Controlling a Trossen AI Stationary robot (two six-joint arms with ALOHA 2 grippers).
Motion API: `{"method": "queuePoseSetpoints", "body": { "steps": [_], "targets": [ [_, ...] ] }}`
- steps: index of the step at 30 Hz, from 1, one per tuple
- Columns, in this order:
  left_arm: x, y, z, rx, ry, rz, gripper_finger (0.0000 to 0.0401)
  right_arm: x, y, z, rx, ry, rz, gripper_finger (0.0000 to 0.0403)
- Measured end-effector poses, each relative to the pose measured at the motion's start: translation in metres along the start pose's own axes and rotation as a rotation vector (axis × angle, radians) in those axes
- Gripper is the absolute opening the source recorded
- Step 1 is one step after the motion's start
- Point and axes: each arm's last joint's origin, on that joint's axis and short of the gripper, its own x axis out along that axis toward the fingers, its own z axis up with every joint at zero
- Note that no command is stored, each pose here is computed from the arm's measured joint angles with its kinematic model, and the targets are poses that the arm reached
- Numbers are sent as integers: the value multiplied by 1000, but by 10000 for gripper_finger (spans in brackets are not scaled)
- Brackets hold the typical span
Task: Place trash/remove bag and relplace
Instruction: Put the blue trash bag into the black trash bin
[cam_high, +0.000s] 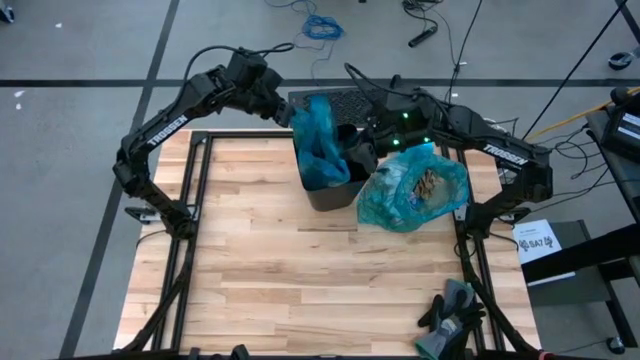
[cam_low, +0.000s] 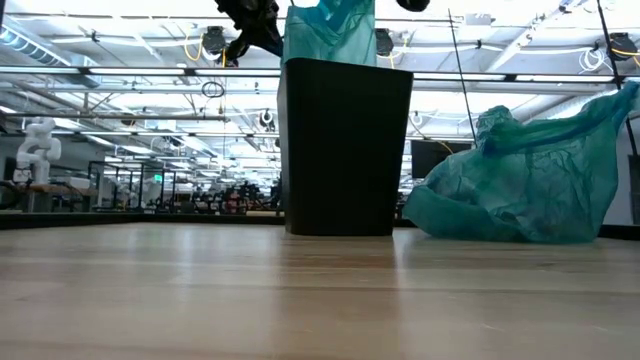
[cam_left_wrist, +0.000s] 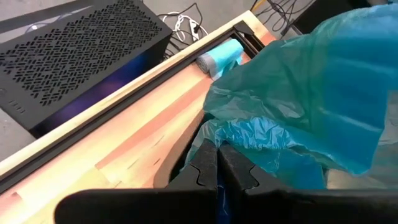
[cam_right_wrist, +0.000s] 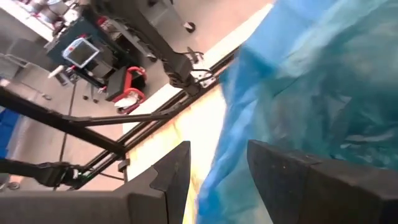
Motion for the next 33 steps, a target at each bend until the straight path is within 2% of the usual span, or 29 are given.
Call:
{"method": "queuePoseSetpoints", "body": {
  "steps": [6,11,18,21,25,29,33],
  "targets": [
    [0,0,0,0,-1,0,0,8,7,-5,-45,3,-22,150],
    [0,0,0,0,-1,0,0,26,10,-9,-85,28,-30,150],
    [0,0,0,0,7,-19,0,40,4,-12,-104,-1,-198,144],
    [0,-1,-1,2,11,-30,0,40,1,-15,-94,22,-238,107],
    [0,-1,-6,-8,61,-19,0,38,-6,-20,-76,76,-307,17],
    [-5,1,-18,-11,177,17,0,35,-10,-24,-36,106,-366,7],
    [-22,-6,-28,12,214,16,0,24,-10,-27,-25,101,-426,2]
  ]
}}
